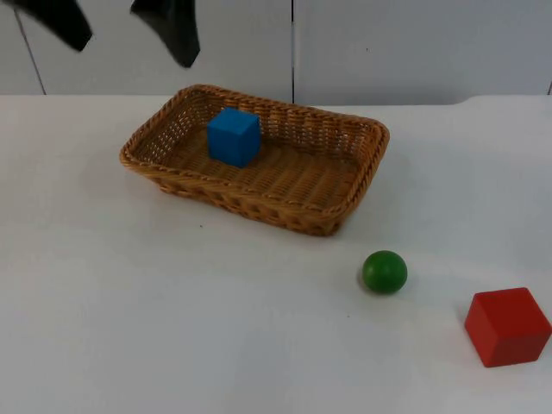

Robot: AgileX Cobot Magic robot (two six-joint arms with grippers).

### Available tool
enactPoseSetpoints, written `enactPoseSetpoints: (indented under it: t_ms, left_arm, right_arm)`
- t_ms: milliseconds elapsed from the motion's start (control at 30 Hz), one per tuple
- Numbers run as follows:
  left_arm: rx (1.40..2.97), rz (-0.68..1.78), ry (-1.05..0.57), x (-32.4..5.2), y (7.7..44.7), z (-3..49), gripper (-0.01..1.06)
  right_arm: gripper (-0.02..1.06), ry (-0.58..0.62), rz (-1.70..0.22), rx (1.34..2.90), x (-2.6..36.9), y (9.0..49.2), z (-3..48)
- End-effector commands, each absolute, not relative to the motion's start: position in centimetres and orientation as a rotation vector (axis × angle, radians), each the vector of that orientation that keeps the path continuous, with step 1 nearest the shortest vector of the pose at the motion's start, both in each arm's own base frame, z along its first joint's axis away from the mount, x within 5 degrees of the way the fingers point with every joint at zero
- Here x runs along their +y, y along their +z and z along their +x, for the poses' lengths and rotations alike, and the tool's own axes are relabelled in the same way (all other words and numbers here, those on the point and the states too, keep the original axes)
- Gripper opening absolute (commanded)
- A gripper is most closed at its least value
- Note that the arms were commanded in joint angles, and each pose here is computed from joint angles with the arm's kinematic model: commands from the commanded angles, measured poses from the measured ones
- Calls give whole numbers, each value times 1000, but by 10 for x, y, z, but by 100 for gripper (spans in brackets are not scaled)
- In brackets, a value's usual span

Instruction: Place all geometric objects except the red cube into the basket.

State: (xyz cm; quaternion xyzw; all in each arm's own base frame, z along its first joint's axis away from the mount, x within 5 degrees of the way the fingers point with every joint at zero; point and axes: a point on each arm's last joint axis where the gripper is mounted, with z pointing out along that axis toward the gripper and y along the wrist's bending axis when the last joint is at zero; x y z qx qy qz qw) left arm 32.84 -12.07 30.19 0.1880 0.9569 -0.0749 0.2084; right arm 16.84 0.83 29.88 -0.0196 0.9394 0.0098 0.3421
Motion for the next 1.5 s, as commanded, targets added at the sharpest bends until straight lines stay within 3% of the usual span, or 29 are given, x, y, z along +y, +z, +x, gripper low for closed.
enactPoseSetpoints:
  t_ms: [0, 333, 667, 1100, 1467]
  left_arm:
    - [2620, 492, -225, -114, 299, 314, 98]
    - [2694, 372, -199, -78, 267, 260, 98]
    - [2760, 18, -140, -11, 248, 215, 98]
    - [2649, -94, -106, 5, 266, 174, 98]
    - [2605, -94, -110, 4, 273, 168, 98]
  right_arm:
    - [105, 22, -47, 2453, 7, 296, 168]
    - [105, 28, -44, 2467, 8, 296, 167]
    - [105, 94, -78, 2488, 13, 295, 165]
    - [105, 143, -134, 2477, 17, 295, 165]
    - [105, 196, -539, 2506, 61, 288, 174]
